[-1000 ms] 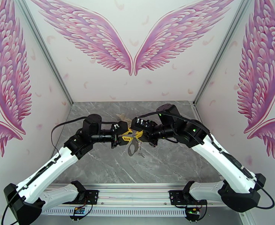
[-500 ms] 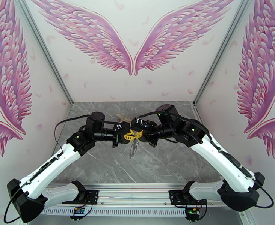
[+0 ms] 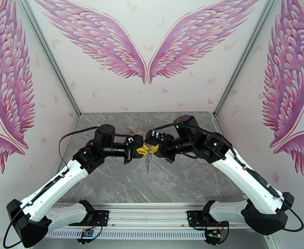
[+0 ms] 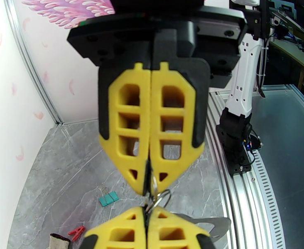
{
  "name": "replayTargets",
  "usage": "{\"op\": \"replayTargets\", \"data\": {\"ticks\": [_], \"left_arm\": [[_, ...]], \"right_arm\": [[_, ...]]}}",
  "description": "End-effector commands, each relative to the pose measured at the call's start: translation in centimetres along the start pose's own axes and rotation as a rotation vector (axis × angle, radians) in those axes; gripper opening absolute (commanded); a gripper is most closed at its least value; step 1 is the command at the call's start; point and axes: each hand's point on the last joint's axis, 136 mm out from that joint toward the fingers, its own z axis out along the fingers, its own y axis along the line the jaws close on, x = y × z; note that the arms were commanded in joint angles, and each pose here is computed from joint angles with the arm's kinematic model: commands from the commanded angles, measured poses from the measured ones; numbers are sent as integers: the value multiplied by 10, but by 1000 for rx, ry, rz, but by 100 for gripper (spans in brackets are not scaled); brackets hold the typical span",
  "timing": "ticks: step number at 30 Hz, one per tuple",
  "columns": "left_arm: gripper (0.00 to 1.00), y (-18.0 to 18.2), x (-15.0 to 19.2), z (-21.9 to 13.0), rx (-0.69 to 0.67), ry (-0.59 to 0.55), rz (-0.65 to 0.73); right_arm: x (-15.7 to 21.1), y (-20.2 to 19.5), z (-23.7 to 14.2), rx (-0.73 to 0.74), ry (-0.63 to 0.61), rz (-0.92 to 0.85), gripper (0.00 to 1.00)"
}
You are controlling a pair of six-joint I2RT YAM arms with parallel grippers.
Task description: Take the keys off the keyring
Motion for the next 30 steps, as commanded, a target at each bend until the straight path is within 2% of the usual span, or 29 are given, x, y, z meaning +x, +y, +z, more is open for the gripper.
{"op": "replayTargets", "data": {"ticks": [1, 11, 24, 30], "left_arm": [[0, 3, -13, -10, -61, -54, -4], [0, 9, -27, -21, -136, -157, -79], [0, 6, -52, -27, -116, -298, -102], [0, 21, -41, -26, -199, -257, -142]], "right_arm": [[-7, 3, -14, 20, -39, 4, 0], [0, 7, -8, 8, -31, -15, 0], [11, 5, 7, 15, 7, -22, 0], [3, -11, -3, 123, -41, -20, 0]]}}
